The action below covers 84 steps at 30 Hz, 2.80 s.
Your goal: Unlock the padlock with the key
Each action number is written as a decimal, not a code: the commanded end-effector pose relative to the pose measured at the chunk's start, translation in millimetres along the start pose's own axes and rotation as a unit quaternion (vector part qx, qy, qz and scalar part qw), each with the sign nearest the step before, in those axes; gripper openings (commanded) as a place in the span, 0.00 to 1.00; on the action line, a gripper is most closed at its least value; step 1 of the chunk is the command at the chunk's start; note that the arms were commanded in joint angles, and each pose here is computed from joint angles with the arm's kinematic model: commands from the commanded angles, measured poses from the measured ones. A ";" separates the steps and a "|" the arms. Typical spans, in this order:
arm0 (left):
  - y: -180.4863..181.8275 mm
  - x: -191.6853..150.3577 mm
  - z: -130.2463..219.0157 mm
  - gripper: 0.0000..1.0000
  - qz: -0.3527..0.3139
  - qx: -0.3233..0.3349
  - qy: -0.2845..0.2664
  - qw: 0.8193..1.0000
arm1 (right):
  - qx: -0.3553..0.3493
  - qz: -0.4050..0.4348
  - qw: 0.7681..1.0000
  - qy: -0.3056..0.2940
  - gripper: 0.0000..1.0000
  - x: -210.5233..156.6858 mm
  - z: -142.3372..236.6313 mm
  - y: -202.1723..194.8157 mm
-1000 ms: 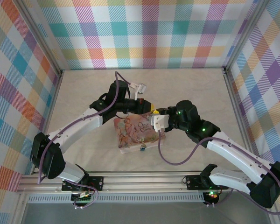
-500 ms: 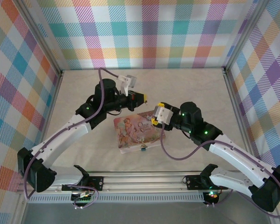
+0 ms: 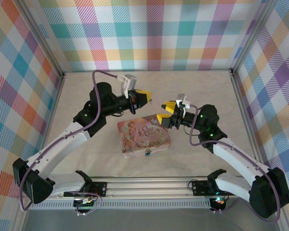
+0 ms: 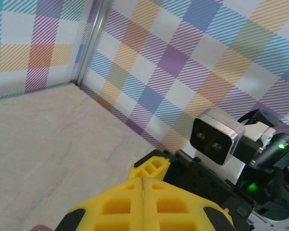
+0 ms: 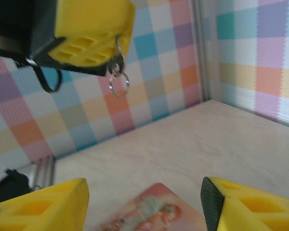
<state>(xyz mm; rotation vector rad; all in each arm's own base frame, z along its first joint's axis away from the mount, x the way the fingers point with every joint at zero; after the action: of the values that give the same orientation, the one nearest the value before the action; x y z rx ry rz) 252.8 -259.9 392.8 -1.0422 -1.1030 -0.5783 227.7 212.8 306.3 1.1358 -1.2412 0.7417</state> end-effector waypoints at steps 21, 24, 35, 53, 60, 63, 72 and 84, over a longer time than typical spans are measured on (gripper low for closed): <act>-9.3 1.3 0.9 0.00 -0.009 -0.037 -0.007 0.999 | 0.125 -0.088 0.985 -0.085 0.44 50.0 -26.7 16.2; -8.9 1.0 0.6 0.00 -0.009 -0.036 -0.006 0.999 | 0.130 -0.088 0.984 -0.085 0.43 52.5 -27.7 17.8; -5.1 -1.0 -0.8 0.00 -0.006 -0.025 -0.002 1.000 | 0.151 -0.082 0.982 -0.074 0.34 54.6 -35.4 24.2; -4.3 -3.3 -0.2 0.00 -0.005 -0.024 0.001 1.000 | 0.130 -0.083 0.984 -0.089 0.13 58.4 -33.7 22.5; -3.8 -6.3 -1.0 0.00 -0.004 -0.026 0.005 1.000 | 0.133 -0.080 0.983 -0.094 0.22 62.2 -31.9 25.1; -2.5 -7.5 -1.8 0.00 -0.002 -0.025 0.007 1.000 | 0.136 -0.080 0.983 -0.092 0.21 62.9 -32.0 25.9; -2.4 -5.8 -2.0 0.00 -0.001 -0.022 0.003 1.000 | 0.136 -0.090 0.983 -0.080 0.18 55.3 -34.9 22.4; -1.5 -6.0 -1.0 0.00 0.001 -0.018 -0.002 1.000 | 0.134 -0.115 0.982 -0.062 0.16 45.9 -41.4 16.8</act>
<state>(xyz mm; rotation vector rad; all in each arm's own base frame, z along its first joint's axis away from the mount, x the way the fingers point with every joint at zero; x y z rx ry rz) 249.1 -262.9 389.9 -1.0783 -1.0927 -0.6089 240.4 247.0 344.7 1.5083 -1.1006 0.6381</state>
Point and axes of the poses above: each hand's point on the last joint's axis, 136 mm out from that joint toward the fingers, its own z axis back along the fingers, its own y axis along the line the jaws close on, x = y × z, the point moved 5 cm from there along z, back along the fingers, and after that the axes turned 2 degrees about -z, right-handed, at the moved point
